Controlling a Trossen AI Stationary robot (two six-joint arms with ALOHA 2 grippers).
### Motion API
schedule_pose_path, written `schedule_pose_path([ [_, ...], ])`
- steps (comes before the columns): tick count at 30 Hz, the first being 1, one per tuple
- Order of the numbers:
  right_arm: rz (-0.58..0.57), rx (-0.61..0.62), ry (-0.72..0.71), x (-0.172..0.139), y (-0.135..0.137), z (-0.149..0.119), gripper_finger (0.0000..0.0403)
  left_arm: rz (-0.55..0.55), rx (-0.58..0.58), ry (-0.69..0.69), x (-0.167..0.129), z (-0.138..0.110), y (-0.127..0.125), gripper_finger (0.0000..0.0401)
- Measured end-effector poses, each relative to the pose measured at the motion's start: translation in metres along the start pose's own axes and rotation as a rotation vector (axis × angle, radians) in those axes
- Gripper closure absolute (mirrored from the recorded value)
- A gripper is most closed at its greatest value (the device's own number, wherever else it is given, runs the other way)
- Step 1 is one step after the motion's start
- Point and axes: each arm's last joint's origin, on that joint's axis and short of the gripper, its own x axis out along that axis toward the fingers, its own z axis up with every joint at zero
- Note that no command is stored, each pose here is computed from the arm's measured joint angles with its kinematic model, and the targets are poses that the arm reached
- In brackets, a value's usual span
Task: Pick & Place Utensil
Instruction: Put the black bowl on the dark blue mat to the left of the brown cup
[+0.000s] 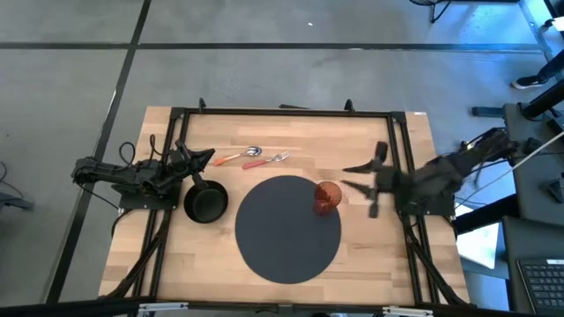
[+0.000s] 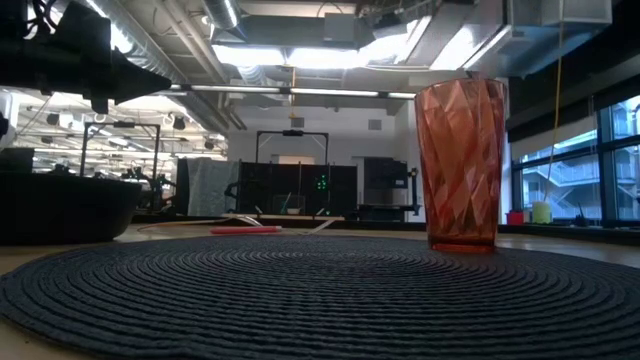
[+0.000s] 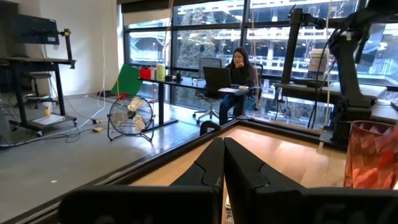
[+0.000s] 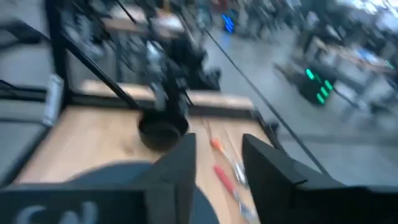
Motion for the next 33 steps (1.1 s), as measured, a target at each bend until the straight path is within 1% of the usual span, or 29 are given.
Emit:
schedule_pose_path([
  [3,0.077,0.038,-0.134,-0.026,-0.021,0.011,0.0325,0.0,0.0,0.0,0.0,0.0,0.0,0.0397],
  [6,0.132,0.045,-0.21,-0.046,-0.035,0.003,0.0383,0.0,0.0,0.0,0.0,0.0,0.0,0.0397],
  [7,0.146,0.052,-0.231,-0.051,-0.039,-0.002,0.0393,0.0,0.0,0.0,0.0,0.0,0.0,0.0397],
  [9,0.159,0.085,-0.281,-0.06,-0.045,-0.014,0.0392,0.0,0.001,0.0,0.0,0.0,0.0,0.0397],
  [11,0.175,0.134,-0.364,-0.066,-0.049,-0.025,0.0392,0.0,0.001,0.0,0.0,0.0,0.0,0.0397],
  [12,0.185,0.147,-0.399,-0.067,-0.05,-0.031,0.0394,0.0,0.001,0.0,0.0,0.0,0.0,0.0397],
  [15,0.199,0.16,-0.448,-0.069,-0.049,-0.055,0.0399,0.0,0.027,0.0,0.0,0.0,0.0,0.0397],
  [17,0.196,0.174,-0.446,-0.07,-0.049,-0.07,0.0397,0.0,0.05,0.0,0.0,0.0,0.0,0.0397],
  [22,0.193,0.215,-0.435,-0.069,-0.046,-0.108,0.04,0.0,0.053,0.0,0.0,0.0,0.0,0.0397],
  [27,0.182,0.273,-0.484,-0.063,-0.04,-0.144,0.0399,0.0,0.054,0.0,0.0,0.0,0.0,0.0397],
  [29,0.171,0.304,-0.482,-0.059,-0.038,-0.157,0.0398,-0.001,0.054,0.0,0.0,0.0,0.0,0.0397],
  [33,0.12,0.345,-0.449,-0.052,-0.036,-0.176,0.0398,-0.053,0.089,-0.004,0.0,0.0,-0.002,0.0397],
])
